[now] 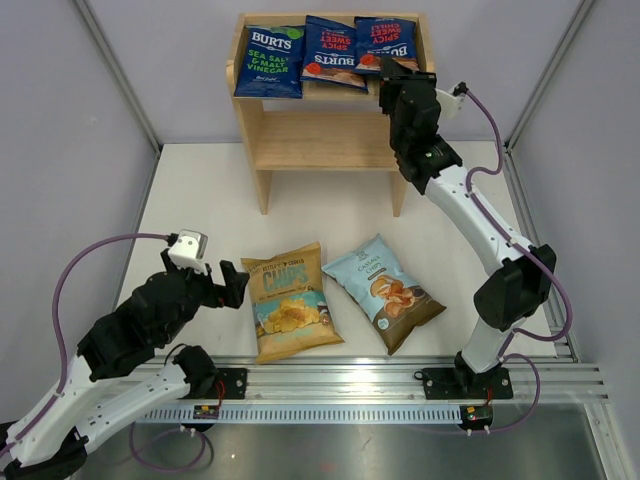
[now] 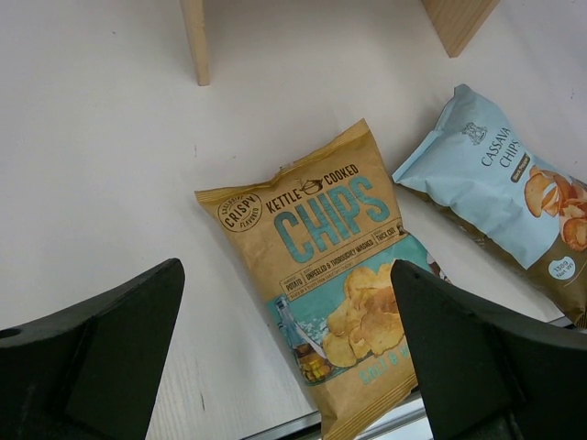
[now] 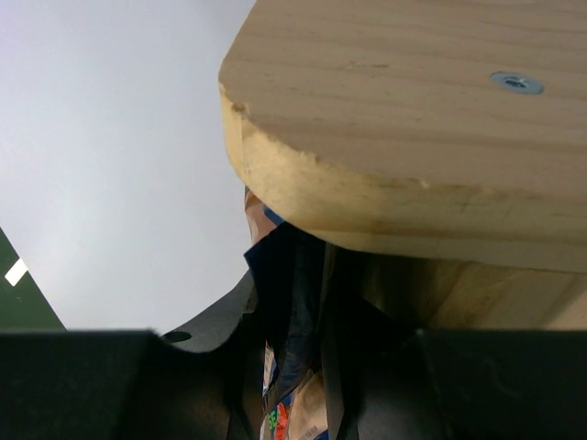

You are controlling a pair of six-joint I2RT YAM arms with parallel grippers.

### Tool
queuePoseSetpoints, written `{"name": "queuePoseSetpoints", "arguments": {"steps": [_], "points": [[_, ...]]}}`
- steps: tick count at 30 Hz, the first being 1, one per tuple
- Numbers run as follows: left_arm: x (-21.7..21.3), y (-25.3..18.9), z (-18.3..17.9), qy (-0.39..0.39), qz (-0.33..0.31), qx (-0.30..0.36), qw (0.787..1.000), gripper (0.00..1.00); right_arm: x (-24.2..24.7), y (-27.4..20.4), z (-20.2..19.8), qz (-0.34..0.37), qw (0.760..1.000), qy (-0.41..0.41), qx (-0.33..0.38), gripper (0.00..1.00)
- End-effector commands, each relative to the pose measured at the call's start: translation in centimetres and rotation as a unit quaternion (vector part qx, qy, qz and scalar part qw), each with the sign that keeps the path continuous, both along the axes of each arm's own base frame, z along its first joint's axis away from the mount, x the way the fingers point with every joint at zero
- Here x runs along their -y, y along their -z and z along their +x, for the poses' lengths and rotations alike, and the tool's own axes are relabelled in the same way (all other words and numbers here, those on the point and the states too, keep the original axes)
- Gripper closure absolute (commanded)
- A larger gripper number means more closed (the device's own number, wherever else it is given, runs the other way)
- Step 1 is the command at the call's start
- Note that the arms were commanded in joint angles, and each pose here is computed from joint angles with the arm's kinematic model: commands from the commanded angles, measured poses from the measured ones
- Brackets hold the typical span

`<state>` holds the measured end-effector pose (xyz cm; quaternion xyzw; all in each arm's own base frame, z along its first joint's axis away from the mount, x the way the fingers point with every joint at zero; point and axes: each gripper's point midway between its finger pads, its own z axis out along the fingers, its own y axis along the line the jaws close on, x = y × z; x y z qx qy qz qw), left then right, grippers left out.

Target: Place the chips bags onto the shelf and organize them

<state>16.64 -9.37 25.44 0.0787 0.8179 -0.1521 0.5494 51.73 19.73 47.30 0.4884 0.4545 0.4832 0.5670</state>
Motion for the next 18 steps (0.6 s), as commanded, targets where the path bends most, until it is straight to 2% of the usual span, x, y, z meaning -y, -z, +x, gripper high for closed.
{"name": "queuePoseSetpoints", "arguments": {"steps": [1, 9, 18], "points": [[0.2, -1.0, 0.3, -0.003, -0.02, 0.016, 1.0, 0.01, 1.7, -1.0, -0.1, -0.003, 1.0, 0.027, -0.007, 0.7], [0.1, -1.0, 0.3, -0.007, -0.021, 0.017, 1.0, 0.01, 1.3, -0.5, -0.9, -0.046, 0.997, -0.003, -0.059, 0.45], [-0.4, -1.2, 0.3, -0.019, -0.023, 0.02, 0.999, 0.01, 1.5, 0.4, -1.5, -0.087, 0.991, -0.021, -0.1, 0.34]]}}
